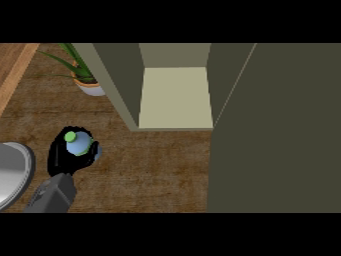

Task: Pick up the bottled water, place it into the cabinet and close the cabinet

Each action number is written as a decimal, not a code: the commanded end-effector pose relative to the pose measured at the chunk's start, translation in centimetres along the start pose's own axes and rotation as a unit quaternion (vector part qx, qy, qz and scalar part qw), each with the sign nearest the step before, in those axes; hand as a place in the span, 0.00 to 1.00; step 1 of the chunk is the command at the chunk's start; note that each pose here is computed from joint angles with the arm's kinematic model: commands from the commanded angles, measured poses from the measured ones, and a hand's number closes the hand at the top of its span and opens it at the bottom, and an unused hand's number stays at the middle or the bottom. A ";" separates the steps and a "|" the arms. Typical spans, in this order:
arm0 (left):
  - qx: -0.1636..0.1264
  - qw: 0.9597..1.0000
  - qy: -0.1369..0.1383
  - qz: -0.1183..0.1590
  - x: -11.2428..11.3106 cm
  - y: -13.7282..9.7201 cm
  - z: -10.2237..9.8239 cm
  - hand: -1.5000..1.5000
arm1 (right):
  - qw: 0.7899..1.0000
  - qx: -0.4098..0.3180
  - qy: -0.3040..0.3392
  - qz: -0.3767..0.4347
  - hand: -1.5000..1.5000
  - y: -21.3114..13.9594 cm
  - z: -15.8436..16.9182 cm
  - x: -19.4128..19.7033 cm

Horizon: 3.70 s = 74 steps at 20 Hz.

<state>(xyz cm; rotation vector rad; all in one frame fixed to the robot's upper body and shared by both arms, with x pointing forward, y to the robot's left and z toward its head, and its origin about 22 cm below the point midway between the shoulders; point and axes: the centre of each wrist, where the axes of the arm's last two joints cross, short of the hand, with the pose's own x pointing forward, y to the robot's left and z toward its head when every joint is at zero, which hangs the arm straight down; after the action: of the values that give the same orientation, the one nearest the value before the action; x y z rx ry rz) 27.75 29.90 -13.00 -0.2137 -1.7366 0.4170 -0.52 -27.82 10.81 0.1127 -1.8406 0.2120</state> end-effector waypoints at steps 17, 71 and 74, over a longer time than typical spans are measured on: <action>-0.136 0.989 -0.047 0.028 1.3 -14.0 0.4 1.00 | 0.999 -0.006 -0.031 0.002 0.00 0.3 -1.8 1.2; -0.034 0.981 -0.062 -0.181 6.6 -30.9 -12.6 1.00 | 0.999 0.011 -0.050 -0.018 0.00 -2.2 -2.4 0.4; -0.034 0.968 -0.068 -0.238 6.1 -30.2 -13.2 1.00 | 0.999 0.015 -0.037 -0.013 0.00 -2.4 -2.0 0.3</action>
<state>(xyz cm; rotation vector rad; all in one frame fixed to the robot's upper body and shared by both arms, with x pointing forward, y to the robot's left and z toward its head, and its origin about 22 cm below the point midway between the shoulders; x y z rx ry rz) 41.01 6.00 6.74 0.1098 -1.8700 0.0939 1.97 -30.54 10.17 0.1139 -1.8552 0.2534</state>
